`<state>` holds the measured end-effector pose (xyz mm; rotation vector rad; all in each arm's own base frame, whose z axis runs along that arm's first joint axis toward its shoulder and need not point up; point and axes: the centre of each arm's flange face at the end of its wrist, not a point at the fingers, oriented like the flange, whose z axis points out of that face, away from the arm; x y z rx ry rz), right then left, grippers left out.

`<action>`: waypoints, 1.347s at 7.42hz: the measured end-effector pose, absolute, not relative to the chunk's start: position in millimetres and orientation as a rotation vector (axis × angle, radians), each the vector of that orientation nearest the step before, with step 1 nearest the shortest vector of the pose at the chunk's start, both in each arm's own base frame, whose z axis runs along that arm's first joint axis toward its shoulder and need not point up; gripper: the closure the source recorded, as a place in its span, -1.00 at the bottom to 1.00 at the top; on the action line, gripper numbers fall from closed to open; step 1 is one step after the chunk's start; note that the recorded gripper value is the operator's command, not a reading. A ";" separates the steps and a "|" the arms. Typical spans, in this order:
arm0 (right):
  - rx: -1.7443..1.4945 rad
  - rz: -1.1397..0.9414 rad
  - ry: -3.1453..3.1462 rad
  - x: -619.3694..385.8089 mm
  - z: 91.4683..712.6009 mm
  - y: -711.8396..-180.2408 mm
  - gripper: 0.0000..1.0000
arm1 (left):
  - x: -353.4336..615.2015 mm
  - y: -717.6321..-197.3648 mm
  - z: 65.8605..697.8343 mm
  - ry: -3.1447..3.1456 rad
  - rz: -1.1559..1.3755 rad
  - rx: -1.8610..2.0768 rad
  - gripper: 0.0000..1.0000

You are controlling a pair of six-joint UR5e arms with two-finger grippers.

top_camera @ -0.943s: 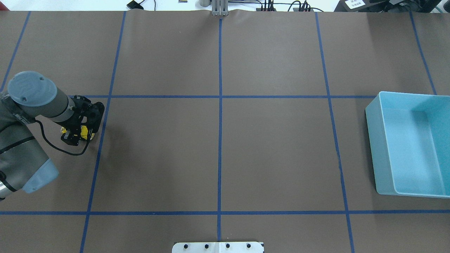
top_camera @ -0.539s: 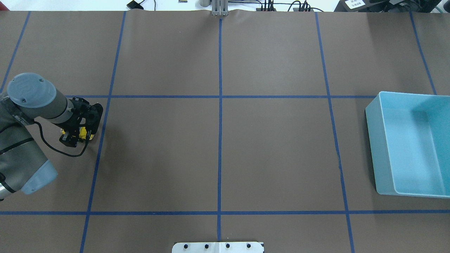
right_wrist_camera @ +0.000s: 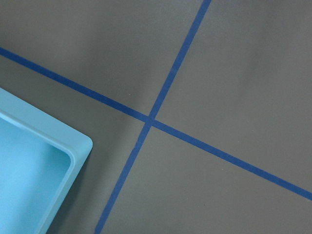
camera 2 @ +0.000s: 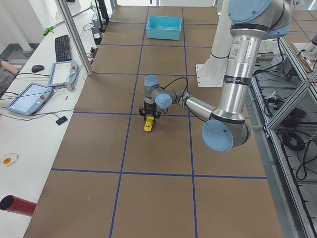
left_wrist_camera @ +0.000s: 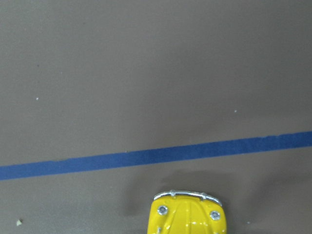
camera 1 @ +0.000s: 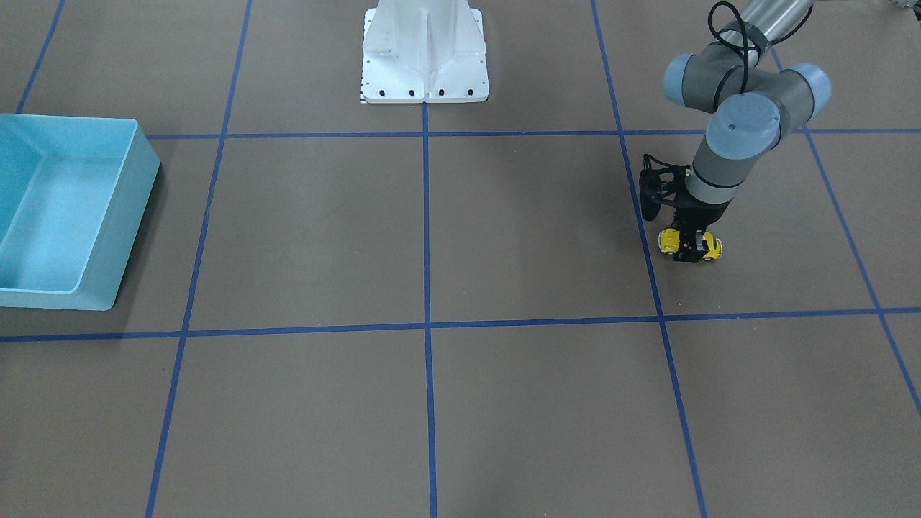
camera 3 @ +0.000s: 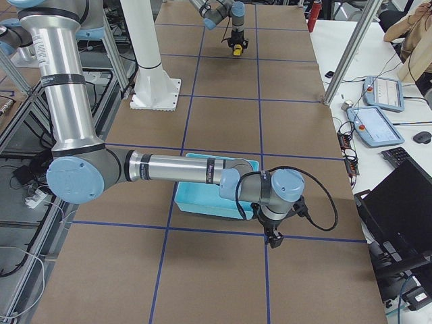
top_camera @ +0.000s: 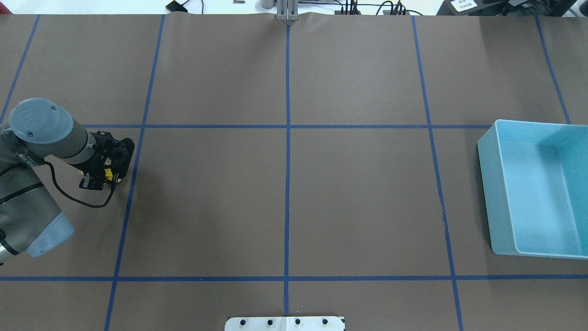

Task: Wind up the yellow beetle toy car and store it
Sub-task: 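Drag the pressed car backward along the table with the left gripper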

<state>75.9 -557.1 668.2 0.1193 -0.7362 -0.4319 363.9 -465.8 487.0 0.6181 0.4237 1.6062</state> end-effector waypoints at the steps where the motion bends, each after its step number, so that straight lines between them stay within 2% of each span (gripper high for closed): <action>1: 0.119 -0.432 -0.737 75.6 668.3 -557.1 -1.00 | 365.1 -465.0 485.9 0.425 1.609 0.622 -0.37; 5: 0.117 -0.433 -0.737 75.0 669.1 -557.0 -1.00 | 370.9 -460.5 484.0 0.430 1.620 0.636 -0.38; 6: 0.117 -0.433 -0.737 75.1 669.1 -557.0 -1.00 | 372.7 -459.0 483.9 0.431 1.623 0.637 -0.25; 7: 0.117 -0.433 -0.736 75.0 669.1 -557.0 -1.00 | 373.7 -458.3 483.7 0.432 1.625 0.637 0.33; 8: 0.117 -0.433 -0.736 75.1 669.1 -557.0 -1.00 | 374.1 -458.2 482.8 0.433 1.627 0.642 0.79; 9: 0.117 -0.433 -0.737 75.0 669.3 -557.0 -1.00 | 374.2 -458.1 481.1 0.434 1.627 0.652 1.00; 10: 0.116 -0.432 -0.737 75.0 669.6 -556.9 -1.00 | 373.4 -458.5 479.1 0.434 1.626 0.659 1.00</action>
